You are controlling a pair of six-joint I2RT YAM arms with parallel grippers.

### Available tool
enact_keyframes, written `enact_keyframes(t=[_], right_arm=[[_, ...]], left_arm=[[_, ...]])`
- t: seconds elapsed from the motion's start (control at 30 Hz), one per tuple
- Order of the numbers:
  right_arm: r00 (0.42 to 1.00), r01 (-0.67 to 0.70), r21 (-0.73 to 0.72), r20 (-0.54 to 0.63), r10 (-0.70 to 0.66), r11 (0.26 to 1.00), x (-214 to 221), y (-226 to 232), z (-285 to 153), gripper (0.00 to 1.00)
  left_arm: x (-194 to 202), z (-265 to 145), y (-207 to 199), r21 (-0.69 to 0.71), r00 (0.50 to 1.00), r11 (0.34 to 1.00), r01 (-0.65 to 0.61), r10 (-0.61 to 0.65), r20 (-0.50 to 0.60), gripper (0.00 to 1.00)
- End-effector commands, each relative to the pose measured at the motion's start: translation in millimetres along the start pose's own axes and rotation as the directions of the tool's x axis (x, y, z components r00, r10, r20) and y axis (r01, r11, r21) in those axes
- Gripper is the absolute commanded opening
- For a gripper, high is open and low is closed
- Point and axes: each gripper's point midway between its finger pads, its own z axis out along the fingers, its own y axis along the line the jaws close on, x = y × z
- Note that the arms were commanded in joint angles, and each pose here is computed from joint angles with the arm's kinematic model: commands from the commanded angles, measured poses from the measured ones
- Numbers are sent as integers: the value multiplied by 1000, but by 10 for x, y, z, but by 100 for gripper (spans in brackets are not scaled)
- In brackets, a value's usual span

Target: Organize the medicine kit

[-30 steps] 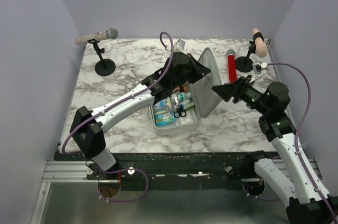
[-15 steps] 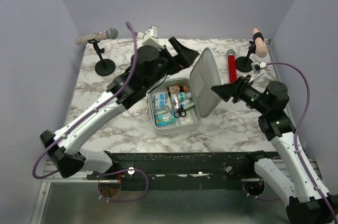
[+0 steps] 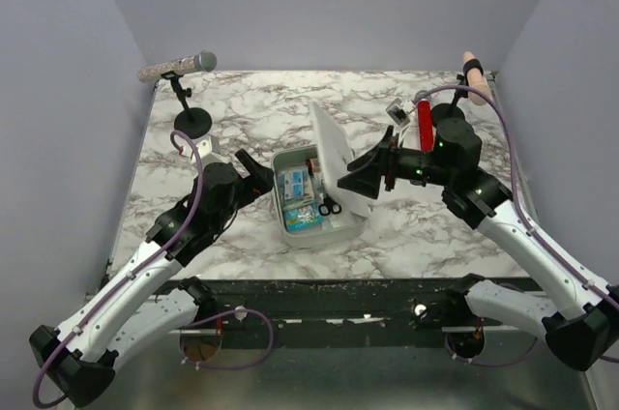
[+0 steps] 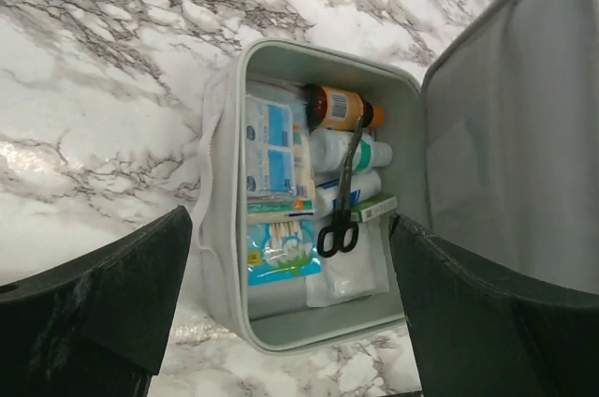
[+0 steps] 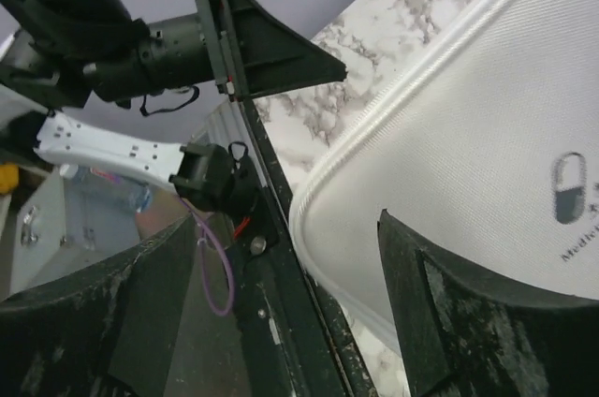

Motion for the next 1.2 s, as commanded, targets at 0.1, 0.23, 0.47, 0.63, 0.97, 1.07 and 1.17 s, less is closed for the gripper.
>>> enact_keyframes(t=[0.1,0.23,0.47,0.63,0.97,1.07,1.17], right_arm=[[995,49,223,77,-68,974,53,-291,-148,90],[998,-34,363,65,11,931,294,-665,-176,89],[983,-134,434,-57,176,891,998,-1011,-143,80],[980,-146,558,-29,195,817,1240,-1313,-294,80],[978,-203,686,113,174,698,895,-1736,-350,80],[976,-216,703,168,137,678,603,-1911,-224,80],[979,-203,711,149,137,674,474,-2171,-4,80]], left_arm=[[-276,-79,81,-71,997,997,0,6,79,97],[-426,2,68,-74,994,997,-3,11,109,97],[-441,619,-28,-32,1000,999,22,-22,-1,96],[-380,1012,-14,-47,997,998,35,-38,-71,95],[54,569,464,-114,989,989,98,-110,-101,99],[230,280,562,-72,981,981,180,-185,-67,99],[549,153,615,-50,973,980,193,-197,-117,99]])
